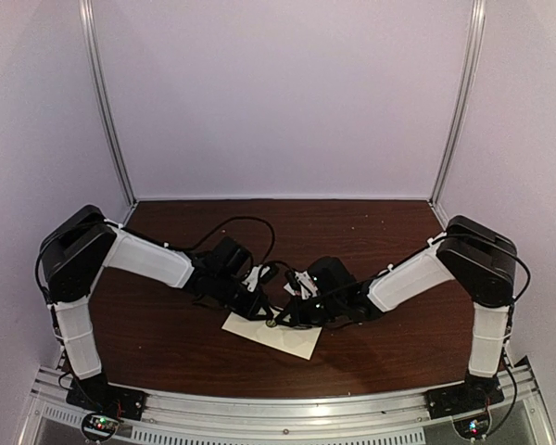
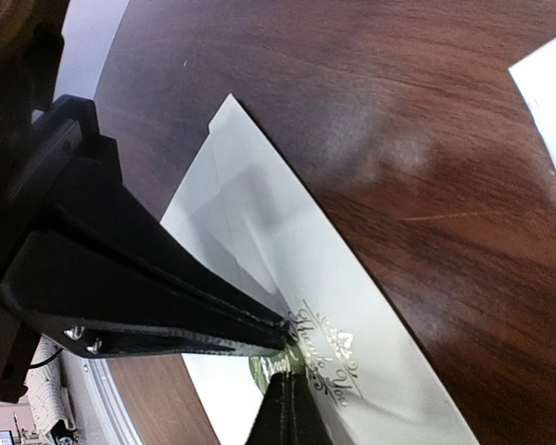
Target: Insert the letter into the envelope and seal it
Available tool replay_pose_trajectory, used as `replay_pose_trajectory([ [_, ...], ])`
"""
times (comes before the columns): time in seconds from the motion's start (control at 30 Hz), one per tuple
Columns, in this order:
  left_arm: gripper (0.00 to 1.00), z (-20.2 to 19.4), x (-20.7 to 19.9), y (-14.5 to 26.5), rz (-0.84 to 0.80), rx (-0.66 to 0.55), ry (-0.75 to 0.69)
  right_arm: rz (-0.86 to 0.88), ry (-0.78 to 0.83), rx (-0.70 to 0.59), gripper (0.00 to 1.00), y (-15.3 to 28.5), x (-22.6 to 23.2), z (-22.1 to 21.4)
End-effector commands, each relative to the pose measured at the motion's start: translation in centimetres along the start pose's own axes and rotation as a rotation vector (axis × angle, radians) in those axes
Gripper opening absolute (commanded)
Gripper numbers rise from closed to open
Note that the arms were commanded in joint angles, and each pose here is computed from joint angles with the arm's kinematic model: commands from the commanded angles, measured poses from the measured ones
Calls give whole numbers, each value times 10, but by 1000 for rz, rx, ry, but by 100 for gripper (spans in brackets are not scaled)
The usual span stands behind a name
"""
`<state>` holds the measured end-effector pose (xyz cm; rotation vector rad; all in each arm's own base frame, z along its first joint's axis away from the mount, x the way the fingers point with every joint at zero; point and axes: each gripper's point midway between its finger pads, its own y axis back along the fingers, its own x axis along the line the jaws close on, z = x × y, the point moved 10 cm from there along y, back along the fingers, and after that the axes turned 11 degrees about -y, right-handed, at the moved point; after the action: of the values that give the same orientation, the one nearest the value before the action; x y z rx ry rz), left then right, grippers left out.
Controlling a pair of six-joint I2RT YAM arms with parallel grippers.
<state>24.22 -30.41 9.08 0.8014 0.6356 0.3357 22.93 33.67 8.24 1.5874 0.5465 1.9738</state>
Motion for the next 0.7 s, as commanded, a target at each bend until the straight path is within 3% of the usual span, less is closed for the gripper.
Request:
replay_pose_trajectory([
  [0.0, 0, -40, 12, -15, 64, 157, 67, -262, -104, 63, 0, 7, -55, -27],
  [0.2, 0, -40, 10, -13, 60, 156, 70, -245, -99, 52, 0, 14, -50, -26],
  [0.67, 0, -36, 8, -9, 57, 131, 59, 45, 3, 29, 0, 17, 23, 2],
])
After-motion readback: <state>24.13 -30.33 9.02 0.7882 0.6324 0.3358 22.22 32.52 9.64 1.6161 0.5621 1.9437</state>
